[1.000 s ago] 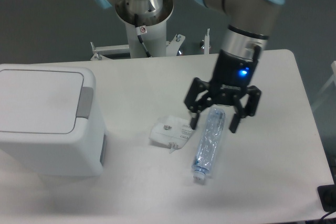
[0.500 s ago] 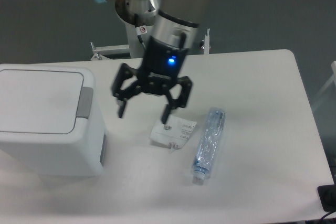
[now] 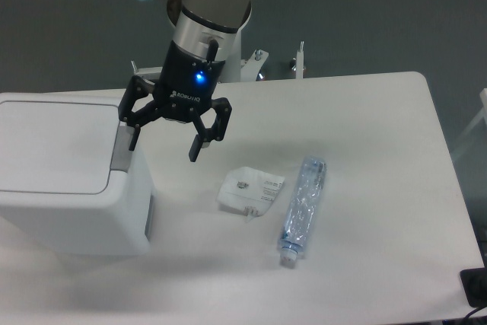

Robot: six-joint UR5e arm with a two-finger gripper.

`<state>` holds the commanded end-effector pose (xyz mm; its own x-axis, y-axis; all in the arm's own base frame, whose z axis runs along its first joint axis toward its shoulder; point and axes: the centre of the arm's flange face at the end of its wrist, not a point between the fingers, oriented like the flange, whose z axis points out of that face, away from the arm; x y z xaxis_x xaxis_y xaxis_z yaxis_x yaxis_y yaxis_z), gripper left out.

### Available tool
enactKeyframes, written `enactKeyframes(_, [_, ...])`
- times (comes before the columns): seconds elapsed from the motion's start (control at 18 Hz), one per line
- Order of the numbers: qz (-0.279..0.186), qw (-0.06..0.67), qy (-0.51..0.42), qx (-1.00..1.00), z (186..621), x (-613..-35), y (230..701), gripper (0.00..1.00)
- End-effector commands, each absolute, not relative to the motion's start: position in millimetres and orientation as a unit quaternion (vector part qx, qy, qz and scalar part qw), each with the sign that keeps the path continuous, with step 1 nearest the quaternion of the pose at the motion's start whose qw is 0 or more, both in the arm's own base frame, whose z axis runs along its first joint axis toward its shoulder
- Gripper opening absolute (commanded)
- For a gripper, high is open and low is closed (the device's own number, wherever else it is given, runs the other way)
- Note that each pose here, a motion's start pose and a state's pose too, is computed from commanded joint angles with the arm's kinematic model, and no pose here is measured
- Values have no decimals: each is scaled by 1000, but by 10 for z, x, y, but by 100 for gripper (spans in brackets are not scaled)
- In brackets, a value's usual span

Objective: Open the trash can
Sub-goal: 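Lower the gripper onto the lid's edge and push to flip it open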

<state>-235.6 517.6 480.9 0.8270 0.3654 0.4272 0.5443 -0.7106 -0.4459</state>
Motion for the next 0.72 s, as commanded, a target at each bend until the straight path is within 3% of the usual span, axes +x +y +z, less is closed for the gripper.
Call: enactKeyframes(0.72, [-146, 268, -246, -920, 4650, -2264, 5208, 100])
